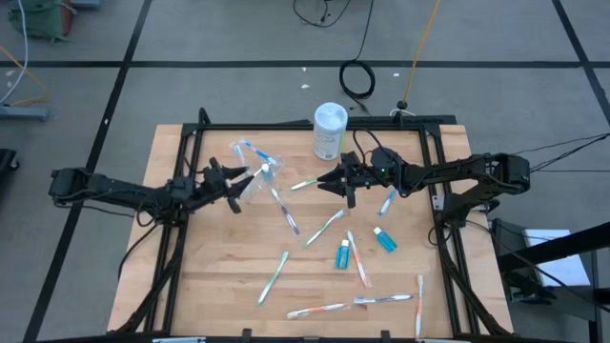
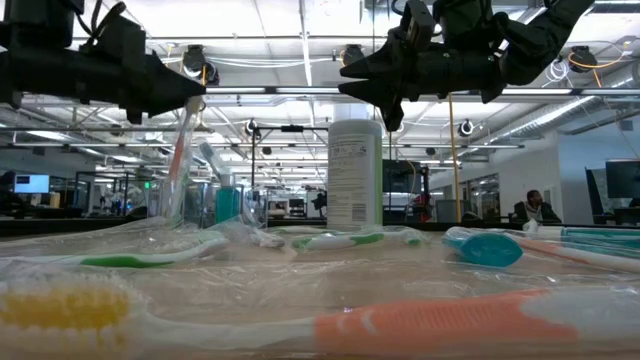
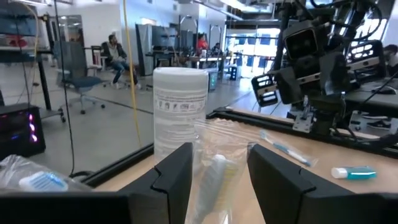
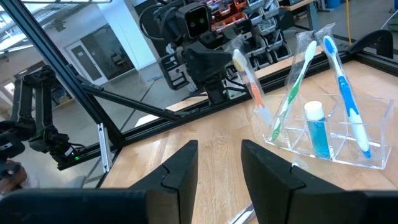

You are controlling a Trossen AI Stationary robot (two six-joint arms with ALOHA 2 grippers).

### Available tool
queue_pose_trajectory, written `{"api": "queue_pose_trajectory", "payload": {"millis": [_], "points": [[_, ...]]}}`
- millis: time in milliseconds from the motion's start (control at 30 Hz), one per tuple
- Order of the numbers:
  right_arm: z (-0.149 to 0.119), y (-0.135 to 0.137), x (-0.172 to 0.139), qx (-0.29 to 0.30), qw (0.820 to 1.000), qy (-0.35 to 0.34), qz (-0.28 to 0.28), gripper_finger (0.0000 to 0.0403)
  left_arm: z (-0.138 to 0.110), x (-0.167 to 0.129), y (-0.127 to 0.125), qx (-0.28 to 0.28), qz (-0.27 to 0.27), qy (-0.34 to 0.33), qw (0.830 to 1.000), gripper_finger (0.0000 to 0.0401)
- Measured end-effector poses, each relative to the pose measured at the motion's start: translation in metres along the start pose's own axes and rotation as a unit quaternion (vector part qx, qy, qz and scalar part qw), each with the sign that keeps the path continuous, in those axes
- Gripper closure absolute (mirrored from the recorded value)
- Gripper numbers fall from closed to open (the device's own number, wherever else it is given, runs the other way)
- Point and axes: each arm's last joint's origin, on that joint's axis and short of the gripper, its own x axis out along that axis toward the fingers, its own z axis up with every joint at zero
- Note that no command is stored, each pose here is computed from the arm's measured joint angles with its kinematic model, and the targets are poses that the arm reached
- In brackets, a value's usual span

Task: Pick & Place toothbrushing station
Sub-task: Put the orange toothbrush into the left of the transparent organizer

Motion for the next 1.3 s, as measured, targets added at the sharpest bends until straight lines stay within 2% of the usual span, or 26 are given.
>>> {"api": "queue_pose_trajectory", "payload": {"millis": [200,367,600,800,1133,1300], "points": [[0.0,0.0,0.0,0.0,1.0,0.0,0.0,0.0289,-0.005,-0.001,0.004,0.016,0.069,0.024,0.997,0.0242],[0.0,0.0,0.0,0.0,1.0,0.0,0.0,0.0289,-0.012,-0.002,0.008,0.074,0.126,0.057,0.988,0.0242],[0.0,0.0,0.0,0.0,1.0,0.0,0.0,0.0289,-0.006,0.002,0.006,0.078,0.135,0.072,0.985,0.0242],[0.0,0.0,0.0,0.0,1.0,0.0,0.0,0.0289,-0.004,0.005,0.007,0.102,0.187,0.132,0.968,0.0236],[0.0,0.0,0.0,0.0,1.0,0.0,0.0,0.0289,-0.001,0.006,0.003,0.092,0.175,0.131,0.972,0.0151],[0.0,0.0,0.0,-0.001,1.0,0.0,0.0,0.0289,0.007,0.006,-0.003,0.084,0.167,0.097,0.978,0.0136]]}}
